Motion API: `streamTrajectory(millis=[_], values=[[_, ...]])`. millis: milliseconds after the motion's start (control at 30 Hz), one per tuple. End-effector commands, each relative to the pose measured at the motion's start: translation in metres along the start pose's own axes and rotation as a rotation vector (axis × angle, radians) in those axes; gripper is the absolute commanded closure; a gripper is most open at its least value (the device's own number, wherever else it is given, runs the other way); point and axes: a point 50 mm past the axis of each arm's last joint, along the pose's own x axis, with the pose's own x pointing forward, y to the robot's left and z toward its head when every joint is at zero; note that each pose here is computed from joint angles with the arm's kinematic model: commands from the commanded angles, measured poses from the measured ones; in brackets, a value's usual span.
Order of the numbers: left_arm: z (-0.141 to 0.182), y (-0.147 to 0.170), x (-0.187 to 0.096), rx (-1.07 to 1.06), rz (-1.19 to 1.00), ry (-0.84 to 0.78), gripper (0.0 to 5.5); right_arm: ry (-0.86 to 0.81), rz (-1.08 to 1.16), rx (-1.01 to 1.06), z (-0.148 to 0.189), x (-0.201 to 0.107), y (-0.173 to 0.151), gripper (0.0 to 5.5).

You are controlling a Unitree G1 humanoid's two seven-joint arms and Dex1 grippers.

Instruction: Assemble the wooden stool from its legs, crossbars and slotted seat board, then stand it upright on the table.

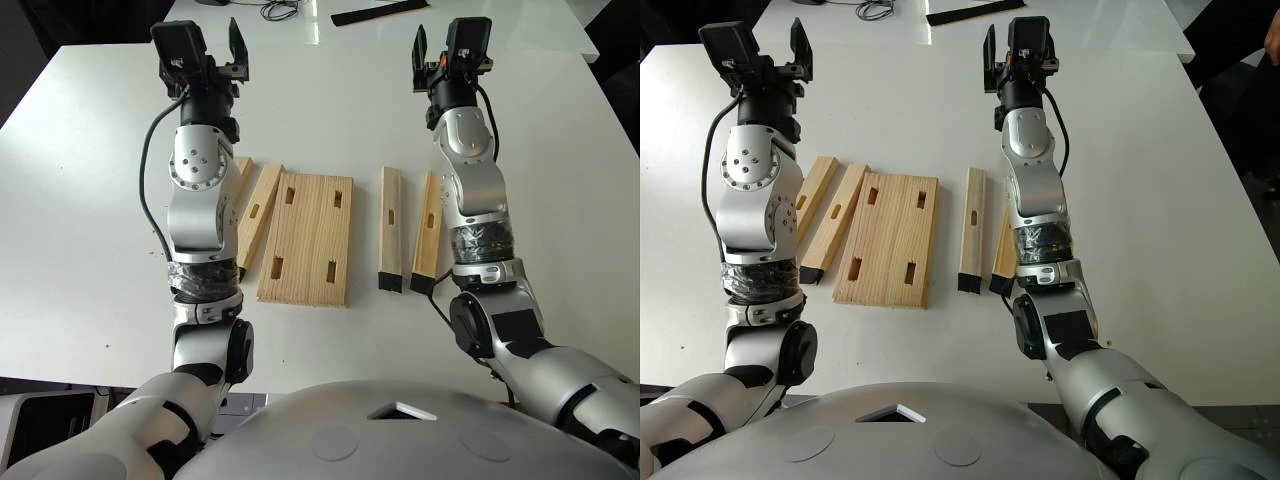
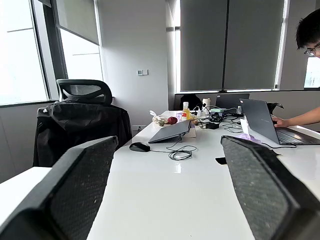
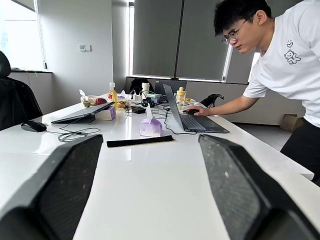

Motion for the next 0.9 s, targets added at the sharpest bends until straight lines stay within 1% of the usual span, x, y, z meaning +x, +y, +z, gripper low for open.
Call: streamTrajectory(millis=[33,67,133,400,600,700,900], values=[[0.000,-0.003,0.004,-0.015,-0.007,0.006,1.66,-0.011,0.019,-0.004,0.002,-0.001,0.007,1.96],[0.001,-0.003,0.005,-0.017,-0.007,0.003,1.66,-0.013,0.023,-0.001,0.003,-0.001,0.009,1.96],[0.002,-0.002,0.007,-0.017,0.005,-0.010,1.93,-0.026,0.039,0.002,0.006,0.000,0.014,1.98],[0.001,0.004,0.012,-0.040,0.044,-0.010,1.93,-0.033,0.039,0.005,0.005,0.000,0.013,1.98],[-0.011,0.009,0.002,-0.053,0.084,0.032,1.93,-0.002,0.032,0.025,0.000,-0.002,0.006,1.98],[-0.017,0.002,0.000,-0.097,0.072,0.059,1.93,0.008,0.045,0.024,-0.001,0.001,0.011,1.98],[-0.014,-0.015,0.002,-0.118,0.026,0.049,1.93,-0.016,0.072,0.020,0.004,0.001,0.022,1.98]])
